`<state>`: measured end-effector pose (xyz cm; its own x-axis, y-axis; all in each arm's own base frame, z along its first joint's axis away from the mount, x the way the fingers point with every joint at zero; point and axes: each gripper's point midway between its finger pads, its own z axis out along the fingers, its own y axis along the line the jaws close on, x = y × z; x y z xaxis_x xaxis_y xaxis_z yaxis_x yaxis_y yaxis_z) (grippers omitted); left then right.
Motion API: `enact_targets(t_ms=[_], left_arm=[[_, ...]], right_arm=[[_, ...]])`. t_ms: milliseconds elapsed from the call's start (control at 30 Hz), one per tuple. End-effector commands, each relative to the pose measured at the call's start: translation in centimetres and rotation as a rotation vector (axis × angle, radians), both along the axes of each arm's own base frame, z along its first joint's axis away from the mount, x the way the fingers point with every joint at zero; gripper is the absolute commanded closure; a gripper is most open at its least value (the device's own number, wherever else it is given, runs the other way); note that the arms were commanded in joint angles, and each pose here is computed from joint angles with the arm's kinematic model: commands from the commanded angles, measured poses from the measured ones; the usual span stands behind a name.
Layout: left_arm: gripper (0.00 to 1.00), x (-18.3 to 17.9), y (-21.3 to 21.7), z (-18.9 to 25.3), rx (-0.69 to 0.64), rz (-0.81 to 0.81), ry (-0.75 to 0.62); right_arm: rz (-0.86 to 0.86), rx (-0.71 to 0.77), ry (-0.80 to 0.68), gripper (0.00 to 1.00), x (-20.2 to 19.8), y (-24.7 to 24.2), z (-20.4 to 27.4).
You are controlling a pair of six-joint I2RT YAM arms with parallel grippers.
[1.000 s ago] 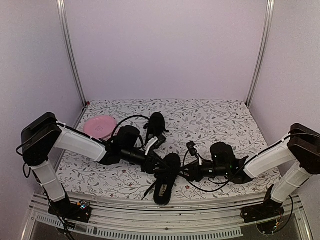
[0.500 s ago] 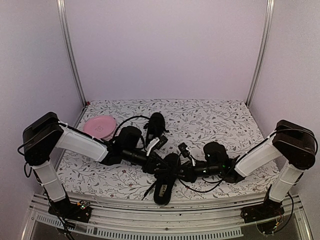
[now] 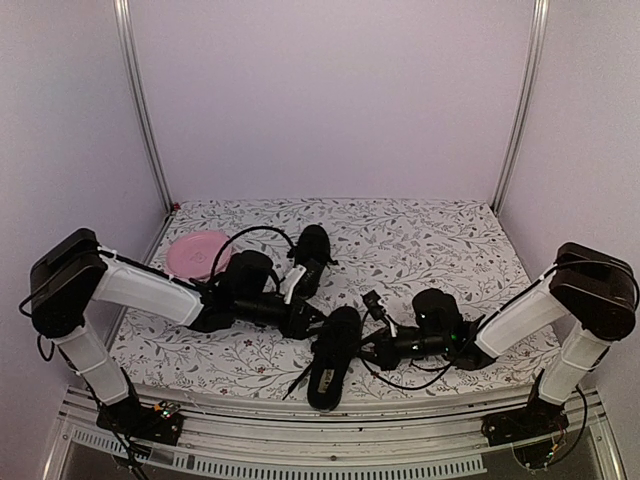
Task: Tie the shoes
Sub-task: Tie the loops with the shoelace on the shoe.
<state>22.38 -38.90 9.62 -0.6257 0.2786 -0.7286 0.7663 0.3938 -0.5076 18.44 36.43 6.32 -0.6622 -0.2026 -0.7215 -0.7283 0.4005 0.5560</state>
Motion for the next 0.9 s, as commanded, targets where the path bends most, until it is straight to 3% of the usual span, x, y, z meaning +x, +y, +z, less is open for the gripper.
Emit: enact_targets(t_ms=[0,300,567,633,733,867], left_arm=[[0.5,2.2,2.4,1.0,-0.024,0.222,0.049],[0.49,0.5,3.0,-0.2,-0.105,0.266,0.269],[0.5,-0.6,2.0,-1.6,-0.153,0.224,0.348],[0.5,-0.9,1.5,-2.2,-0.132,0.208,0.357],[0.5,-1.1,1.2,-2.9,-0.129,0.192,0.391],[0.51,-1.3,0.8,-3.4,-0.131,0.185,0.418]], right_arm=[[-0.036,0.001,0.023,0.98,-0.4,-1.4,0.2],[-0.066,-0.035,0.085,0.98,-1.3,-3.0,-1.4],[-0.105,-0.053,0.098,0.96,-1.5,-4.2,-1.7],[-0.118,-0.054,0.097,0.87,-1.4,-4.3,-1.6],[-0.156,-0.034,0.073,0.59,-0.6,-4.4,-0.5],[-0.217,-0.017,0.036,0.46,1.1,-3.8,1.9]])
